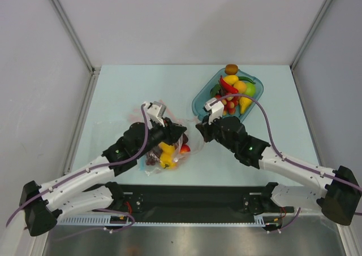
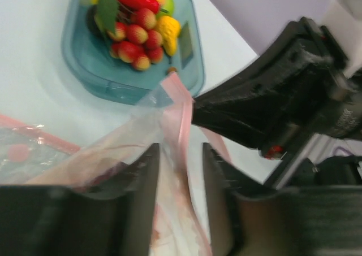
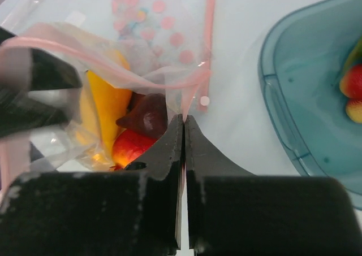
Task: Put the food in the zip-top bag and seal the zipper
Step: Adjust the zipper food storage bag at the center of the board.
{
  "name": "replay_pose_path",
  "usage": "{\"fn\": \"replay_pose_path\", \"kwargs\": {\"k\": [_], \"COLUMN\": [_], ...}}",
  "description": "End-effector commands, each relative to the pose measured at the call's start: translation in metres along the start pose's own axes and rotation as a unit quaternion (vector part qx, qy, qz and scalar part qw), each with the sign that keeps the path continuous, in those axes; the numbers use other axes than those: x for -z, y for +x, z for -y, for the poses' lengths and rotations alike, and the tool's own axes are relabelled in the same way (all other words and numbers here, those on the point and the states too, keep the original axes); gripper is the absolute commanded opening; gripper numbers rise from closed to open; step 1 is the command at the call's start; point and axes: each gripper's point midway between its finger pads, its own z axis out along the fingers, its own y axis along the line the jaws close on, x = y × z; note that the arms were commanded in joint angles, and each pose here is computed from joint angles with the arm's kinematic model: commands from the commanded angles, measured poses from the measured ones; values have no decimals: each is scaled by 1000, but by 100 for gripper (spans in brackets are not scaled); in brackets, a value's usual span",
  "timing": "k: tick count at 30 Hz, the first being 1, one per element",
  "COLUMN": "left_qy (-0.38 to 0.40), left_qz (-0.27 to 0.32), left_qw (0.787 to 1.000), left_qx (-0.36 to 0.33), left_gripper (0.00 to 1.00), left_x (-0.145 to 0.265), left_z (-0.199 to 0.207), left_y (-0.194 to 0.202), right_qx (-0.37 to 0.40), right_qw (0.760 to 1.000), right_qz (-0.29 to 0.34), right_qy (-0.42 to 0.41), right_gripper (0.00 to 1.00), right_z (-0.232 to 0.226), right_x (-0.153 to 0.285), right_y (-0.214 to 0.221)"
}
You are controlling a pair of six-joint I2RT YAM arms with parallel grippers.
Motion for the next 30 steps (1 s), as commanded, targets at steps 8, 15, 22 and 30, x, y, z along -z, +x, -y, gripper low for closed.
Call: {"fn": "replay_pose_path", "kwargs": {"k": [8, 15, 22, 30], "left_qy": [136, 175, 171, 172], "left_qz": [27, 42, 45, 87], "left_qw": [987, 968, 938, 912], "left_qx": [-82, -175, -297, -363], "left_gripper": [78, 92, 100, 98], "left_x": [10, 15, 22, 42], "left_z": [57, 78, 78, 66], "left_y": [-18, -2, 40, 51], "right_qx": [-131, -157, -170, -175], "right_qw": [991, 987, 985, 984], "right_qz": [30, 23, 20, 20], "right_qy": [13, 0, -15, -21], "right_gripper": [0, 0, 0, 0], "right_z": [55, 64, 64, 64], "right_x": [5, 4, 4, 3], "right_y": [-10, -6, -6, -6]}}
